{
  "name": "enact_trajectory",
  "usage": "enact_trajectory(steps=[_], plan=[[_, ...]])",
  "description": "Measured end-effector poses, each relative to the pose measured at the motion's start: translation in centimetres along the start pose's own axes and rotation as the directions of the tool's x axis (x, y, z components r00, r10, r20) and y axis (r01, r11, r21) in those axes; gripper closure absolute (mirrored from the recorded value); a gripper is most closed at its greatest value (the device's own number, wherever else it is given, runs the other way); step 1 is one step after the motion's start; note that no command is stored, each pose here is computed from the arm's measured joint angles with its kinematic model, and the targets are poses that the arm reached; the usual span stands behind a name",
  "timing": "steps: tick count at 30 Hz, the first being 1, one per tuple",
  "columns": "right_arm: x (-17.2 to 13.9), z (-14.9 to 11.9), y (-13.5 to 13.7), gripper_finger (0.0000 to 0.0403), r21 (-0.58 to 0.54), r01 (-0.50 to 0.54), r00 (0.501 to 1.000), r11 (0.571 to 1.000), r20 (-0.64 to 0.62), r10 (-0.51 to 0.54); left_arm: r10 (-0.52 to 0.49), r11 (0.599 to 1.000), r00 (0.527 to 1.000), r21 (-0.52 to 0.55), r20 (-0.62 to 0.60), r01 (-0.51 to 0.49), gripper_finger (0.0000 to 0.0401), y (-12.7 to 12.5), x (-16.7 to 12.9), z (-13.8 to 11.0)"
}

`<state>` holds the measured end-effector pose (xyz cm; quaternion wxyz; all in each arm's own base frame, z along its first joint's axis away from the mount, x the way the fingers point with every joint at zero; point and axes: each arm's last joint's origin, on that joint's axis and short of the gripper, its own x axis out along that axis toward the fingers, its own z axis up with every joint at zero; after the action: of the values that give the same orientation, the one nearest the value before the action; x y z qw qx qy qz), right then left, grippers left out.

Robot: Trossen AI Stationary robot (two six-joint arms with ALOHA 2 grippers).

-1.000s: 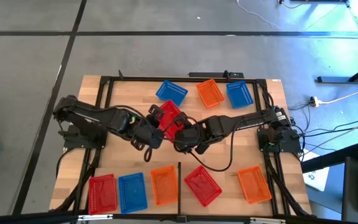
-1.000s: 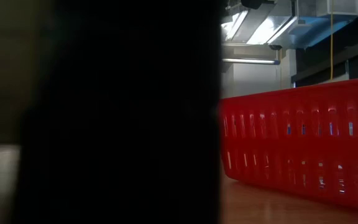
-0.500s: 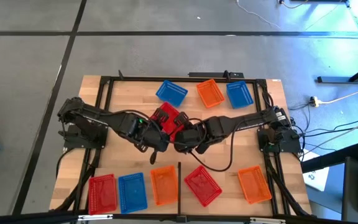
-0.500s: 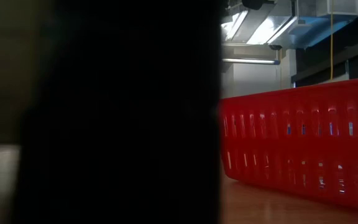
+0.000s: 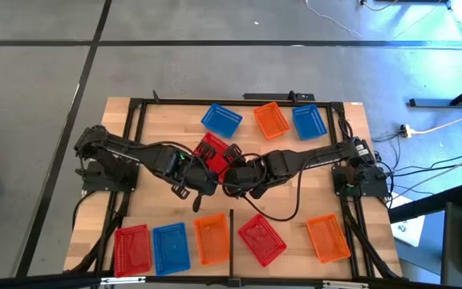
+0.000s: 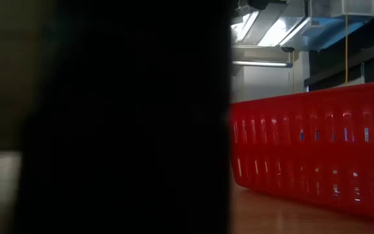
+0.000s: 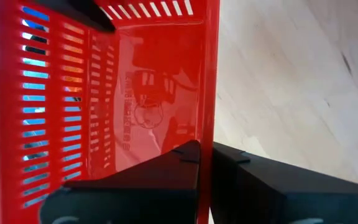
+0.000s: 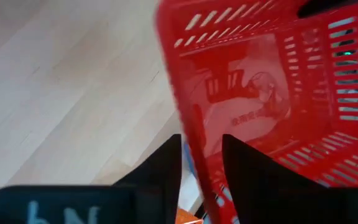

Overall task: Stack baskets on shelf by color
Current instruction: Stack the top red bin on top of the red bin on the shelf

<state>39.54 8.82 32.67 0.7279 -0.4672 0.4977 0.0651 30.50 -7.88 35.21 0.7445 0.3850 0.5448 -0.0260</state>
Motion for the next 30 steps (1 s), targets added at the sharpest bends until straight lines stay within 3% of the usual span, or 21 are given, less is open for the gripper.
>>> enact_trajectory(steps=[10,12,17,22,27,30], plan=[[-5.8,2.2,-0.8,0.0286,0.074,-0.004,0.975,0.997,0.221,-0.013,-0.086,0.995,0.996,-0.061,-0.011,0.085,0.0401,-1.4,-1.5,-0.7],[-6.5,2.2,-0.9,0.0286,0.086,-0.009,0.973,0.996,0.232,-0.011,-0.079,0.993,0.997,-0.087,0.015,0.08,0.0401,-1.5,-2.4,-1.0],[-7.4,2.0,-0.3,0.0286,0.098,-0.054,0.977,0.994,0.212,0.032,-0.163,0.978,0.981,-0.117,0.106,0.175,0.0401,-2.4,-5.0,-1.6],[-9.1,1.6,0.2,0.0286,0.142,-0.081,0.972,0.987,0.231,0.046,-0.193,0.97,0.977,-0.131,0.095,0.205,0.0401,-3.2,-8.7,-4.0],[-9.7,2.8,1.5,0.0286,0.109,-0.09,0.964,0.99,0.259,0.059,-0.176,0.948,0.965,-0.232,0.192,0.219,0.0401,-3.5,-10.8,-5.3],[-11.7,3.0,1.4,0.0286,0.121,-0.072,0.947,0.99,0.321,0.03,-0.177,0.931,0.961,-0.279,0.211,0.233,0.0401,-3.7,-11.7,-6.1]])
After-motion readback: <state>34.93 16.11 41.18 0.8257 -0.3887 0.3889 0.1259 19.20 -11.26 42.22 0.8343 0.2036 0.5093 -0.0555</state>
